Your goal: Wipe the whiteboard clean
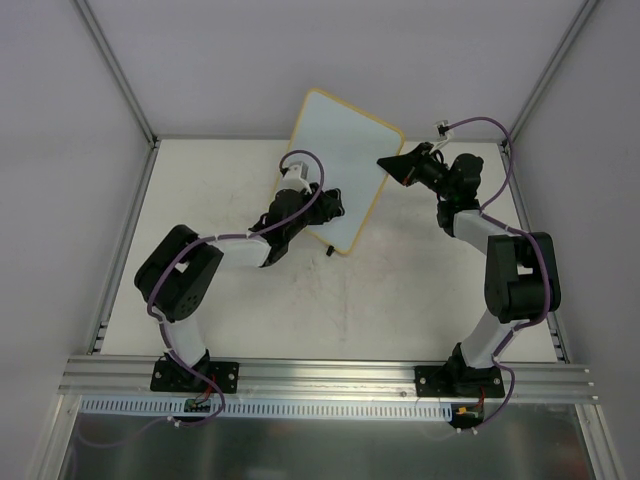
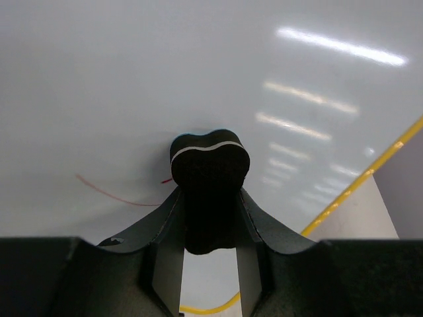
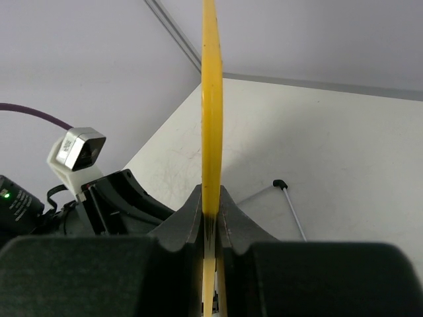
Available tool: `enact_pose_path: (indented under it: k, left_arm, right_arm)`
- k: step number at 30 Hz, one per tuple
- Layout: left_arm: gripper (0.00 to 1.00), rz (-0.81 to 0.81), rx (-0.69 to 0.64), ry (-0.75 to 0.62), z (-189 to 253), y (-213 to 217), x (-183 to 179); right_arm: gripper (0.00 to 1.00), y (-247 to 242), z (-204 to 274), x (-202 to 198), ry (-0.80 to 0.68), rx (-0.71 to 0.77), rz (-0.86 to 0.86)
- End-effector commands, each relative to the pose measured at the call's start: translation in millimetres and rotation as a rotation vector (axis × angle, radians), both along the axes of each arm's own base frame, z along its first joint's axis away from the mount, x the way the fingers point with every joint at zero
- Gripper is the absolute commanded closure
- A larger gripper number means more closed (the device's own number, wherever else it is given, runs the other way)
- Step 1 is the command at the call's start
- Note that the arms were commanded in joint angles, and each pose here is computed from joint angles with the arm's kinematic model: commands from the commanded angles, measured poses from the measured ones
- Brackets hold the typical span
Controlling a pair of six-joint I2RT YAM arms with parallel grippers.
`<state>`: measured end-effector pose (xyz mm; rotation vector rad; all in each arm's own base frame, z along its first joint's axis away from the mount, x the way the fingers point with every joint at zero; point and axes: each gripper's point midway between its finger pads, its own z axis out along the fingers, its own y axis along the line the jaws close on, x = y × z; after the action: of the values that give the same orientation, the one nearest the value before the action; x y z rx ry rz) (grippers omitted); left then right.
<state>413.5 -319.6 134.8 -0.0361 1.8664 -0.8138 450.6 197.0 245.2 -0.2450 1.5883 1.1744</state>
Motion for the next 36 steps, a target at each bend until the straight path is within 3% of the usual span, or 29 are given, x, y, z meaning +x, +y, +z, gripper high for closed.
enact_pose_path:
  k: [1, 8, 11, 16, 26, 36]
  left_arm:
    - [1.00, 0.192, -0.007, 0.190, -51.8, 59.7, 11.0]
    - [1.00, 0.378, -0.130, 0.400, -94.0, 106.8, 6.3]
    - [1.00, 0.446, -0.140, 0.417, -102.3, 119.1, 0.1]
    - [1.00, 0.420, -0.140, 0.391, -93.2, 115.8, 3.4]
    - [1.00, 0.211, -0.091, 0.139, -42.3, 57.6, 3.9]
    - [1.00, -0.130, -0.015, -0.061, 4.3, -43.8, -29.9]
  right_arm:
    - [1.00, 20.8, 14.1, -28.4, -0.112, -0.046, 0.132]
    - [1.00, 20.8, 14.8, -28.6, -0.114, -0.046, 0.132]
    - [1.00, 20.8, 13.9, -28.8, -0.111, -0.046, 0.132]
    - [1.00, 20.9, 14.5, -28.9, -0.113, -0.046, 0.134]
    - [1.00, 21.4, 13.8, -28.2, -0.112, -0.046, 0.132]
    - [1.00, 20.9, 12.7, -27.1, -0.110, -0.045, 0.131]
